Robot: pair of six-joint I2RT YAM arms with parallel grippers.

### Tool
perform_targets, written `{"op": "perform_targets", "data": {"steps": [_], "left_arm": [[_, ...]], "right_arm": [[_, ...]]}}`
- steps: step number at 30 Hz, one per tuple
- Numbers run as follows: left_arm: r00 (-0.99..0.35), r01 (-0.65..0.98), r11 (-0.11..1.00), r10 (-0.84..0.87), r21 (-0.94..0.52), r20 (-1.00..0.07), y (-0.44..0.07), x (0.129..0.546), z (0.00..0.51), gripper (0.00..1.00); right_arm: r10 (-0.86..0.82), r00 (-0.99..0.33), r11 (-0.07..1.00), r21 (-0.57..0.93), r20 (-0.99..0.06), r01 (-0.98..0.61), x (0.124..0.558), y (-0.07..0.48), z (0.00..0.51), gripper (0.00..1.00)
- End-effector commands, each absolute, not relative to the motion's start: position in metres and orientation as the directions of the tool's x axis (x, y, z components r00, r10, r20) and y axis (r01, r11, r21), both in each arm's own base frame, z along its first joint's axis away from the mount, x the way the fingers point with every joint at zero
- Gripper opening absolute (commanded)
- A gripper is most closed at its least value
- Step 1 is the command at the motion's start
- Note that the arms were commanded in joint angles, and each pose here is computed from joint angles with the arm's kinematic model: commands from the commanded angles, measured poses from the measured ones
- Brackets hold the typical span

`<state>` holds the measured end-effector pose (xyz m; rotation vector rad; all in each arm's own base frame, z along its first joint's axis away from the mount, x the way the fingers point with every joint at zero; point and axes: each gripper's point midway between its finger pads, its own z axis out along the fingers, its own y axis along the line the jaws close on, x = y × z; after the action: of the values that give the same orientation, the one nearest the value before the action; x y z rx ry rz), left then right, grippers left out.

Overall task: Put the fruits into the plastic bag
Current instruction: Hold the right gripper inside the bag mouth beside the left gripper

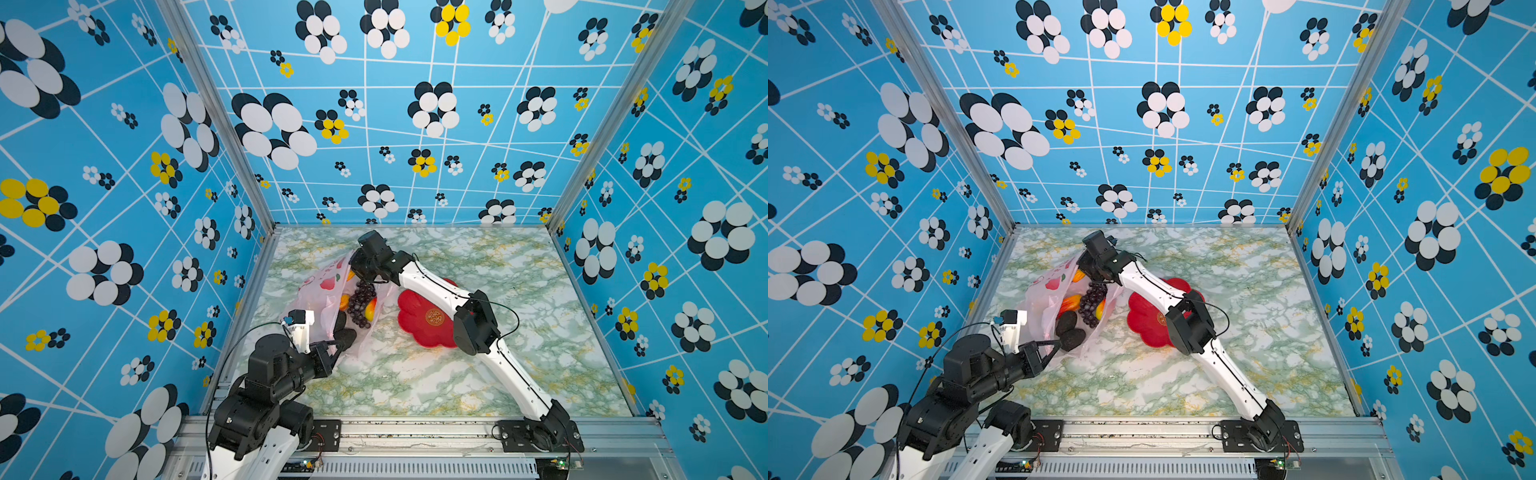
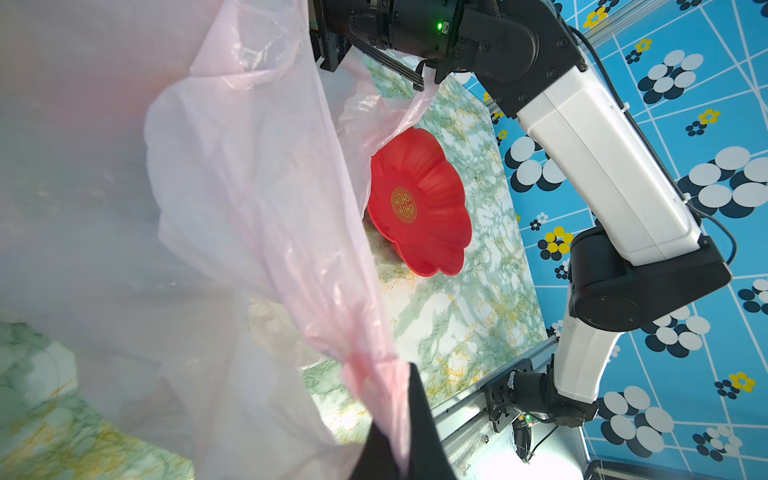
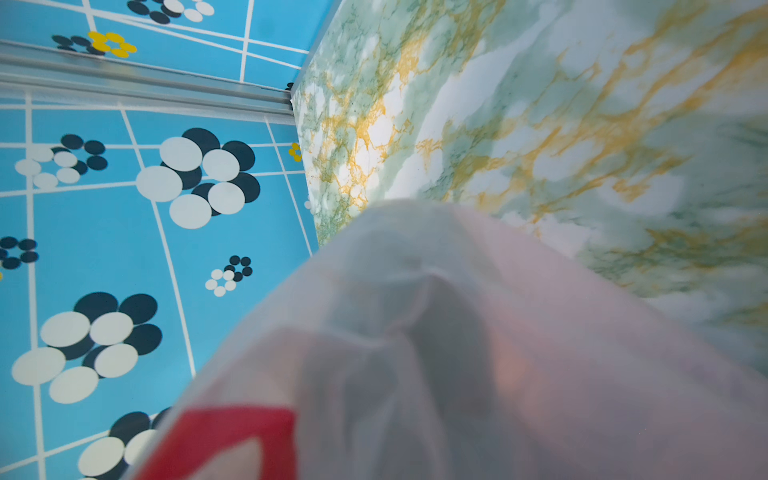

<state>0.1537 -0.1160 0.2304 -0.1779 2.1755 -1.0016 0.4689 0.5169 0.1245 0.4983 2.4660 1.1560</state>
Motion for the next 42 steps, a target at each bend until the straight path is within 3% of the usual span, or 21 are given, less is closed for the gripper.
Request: {"op": "perform_targets", "data": {"steps": [1, 4, 6, 22, 42], "left_arm": [[-0.721, 0.182, 0.688, -0.392, -0.702, -0.571, -0.116, 0.155, 0.232, 0.0], [-0.72, 0.18, 0.687, -0.396, -0.704, -0.57, -0.116, 0.155, 0.233, 0.0], [-0.72, 0.178, 0.685, -0.399, -0.706, -0.568, -0.116, 0.155, 0.232, 0.0], [-0.709, 0.154, 0.677, -0.432, -0.72, -0.557, -0.113, 0.156, 0.233, 0.0], [-0.725, 0.153, 0.674, -0.42, -0.723, -0.546, -0.118, 0.163, 0.235, 0.0]], "right_arm": [[0.469, -0.858, 0.616, 0.773, -0.207, 0.151, 0.479, 0.508, 0.127, 0.61], [0.458, -0.863, 0.625, 0.768, -0.213, 0.143, 0.477, 0.507, 0.129, 0.74], [0.455, -0.864, 0.629, 0.764, -0.214, 0.141, 0.477, 0.506, 0.129, 0.99], [0.382, -0.9, 0.647, 0.756, -0.209, 0.099, 0.461, 0.5, 0.154, 0.99], [-0.023, -0.995, 0.593, 0.802, 0.097, 0.065, 0.352, 0.509, 0.192, 0.99]]}}
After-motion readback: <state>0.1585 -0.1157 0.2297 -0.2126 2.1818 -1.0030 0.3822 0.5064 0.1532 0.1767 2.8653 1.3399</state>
